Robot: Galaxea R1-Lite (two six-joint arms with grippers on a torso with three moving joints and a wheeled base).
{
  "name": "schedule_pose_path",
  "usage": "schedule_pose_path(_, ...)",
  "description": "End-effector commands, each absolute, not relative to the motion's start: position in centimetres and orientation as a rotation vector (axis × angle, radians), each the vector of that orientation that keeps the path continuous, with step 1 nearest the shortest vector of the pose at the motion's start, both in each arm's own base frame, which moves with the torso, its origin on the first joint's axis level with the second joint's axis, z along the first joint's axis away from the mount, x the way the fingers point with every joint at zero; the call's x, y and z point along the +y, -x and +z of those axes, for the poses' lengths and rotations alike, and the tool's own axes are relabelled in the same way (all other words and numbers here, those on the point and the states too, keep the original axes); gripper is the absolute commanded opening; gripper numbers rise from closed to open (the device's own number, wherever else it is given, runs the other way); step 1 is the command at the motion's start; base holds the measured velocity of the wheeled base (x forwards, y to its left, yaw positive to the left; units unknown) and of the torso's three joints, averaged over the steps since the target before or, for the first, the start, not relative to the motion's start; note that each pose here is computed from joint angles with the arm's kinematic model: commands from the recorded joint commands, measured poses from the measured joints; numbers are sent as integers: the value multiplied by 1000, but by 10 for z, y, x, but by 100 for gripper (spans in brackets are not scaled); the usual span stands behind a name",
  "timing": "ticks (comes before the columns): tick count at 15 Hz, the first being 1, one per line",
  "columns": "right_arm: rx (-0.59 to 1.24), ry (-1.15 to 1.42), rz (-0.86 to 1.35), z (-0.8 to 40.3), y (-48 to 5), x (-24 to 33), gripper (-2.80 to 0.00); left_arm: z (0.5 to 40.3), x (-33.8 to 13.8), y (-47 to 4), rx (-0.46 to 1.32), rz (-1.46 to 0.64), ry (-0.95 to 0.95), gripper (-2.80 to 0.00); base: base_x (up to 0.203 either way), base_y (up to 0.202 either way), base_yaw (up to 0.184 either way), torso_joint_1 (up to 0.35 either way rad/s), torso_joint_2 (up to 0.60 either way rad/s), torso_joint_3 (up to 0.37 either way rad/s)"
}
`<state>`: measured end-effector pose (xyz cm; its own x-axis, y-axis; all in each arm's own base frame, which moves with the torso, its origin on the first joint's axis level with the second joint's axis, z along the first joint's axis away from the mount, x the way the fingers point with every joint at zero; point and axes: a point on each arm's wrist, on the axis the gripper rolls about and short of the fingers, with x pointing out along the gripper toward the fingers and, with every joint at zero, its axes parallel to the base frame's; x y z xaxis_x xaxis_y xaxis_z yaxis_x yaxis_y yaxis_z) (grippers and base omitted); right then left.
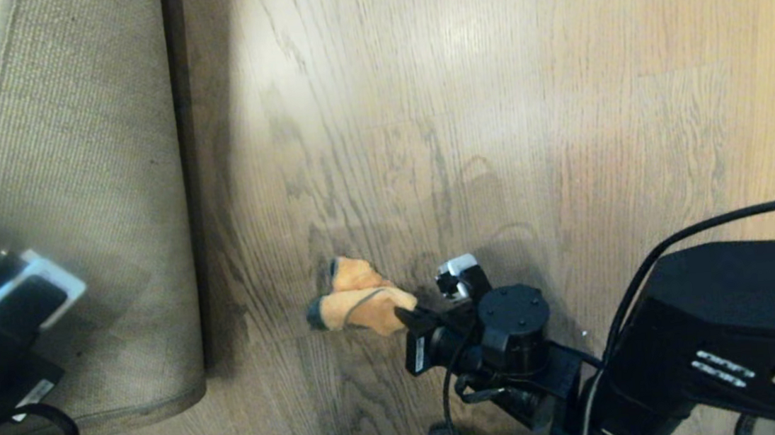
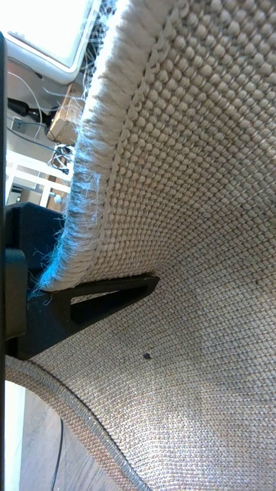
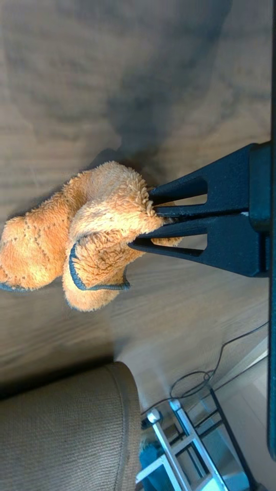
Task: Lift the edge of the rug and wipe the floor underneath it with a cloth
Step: Wipe the floor under the carpet with a rag
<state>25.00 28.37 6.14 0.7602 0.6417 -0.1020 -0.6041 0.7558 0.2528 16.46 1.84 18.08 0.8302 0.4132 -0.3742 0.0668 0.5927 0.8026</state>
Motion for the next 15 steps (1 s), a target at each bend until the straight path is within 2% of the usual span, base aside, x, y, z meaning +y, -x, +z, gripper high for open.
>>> schedule_pose_path(1, 164, -225, 689, 70, -248, 282, -280, 181, 19, -165, 574, 218, -931, -280, 0, 0, 0, 0, 0, 0)
schedule_pose_path(10, 187, -246, 951, 68, -180, 363, -280, 180, 19, -164, 578, 216, -930, -280, 0, 0, 0, 0, 0, 0)
schedule_pose_path(15, 215, -226, 977, 35, -180, 396, -280, 178, 18, -164, 584, 213, -930, -280, 0, 0, 0, 0, 0, 0)
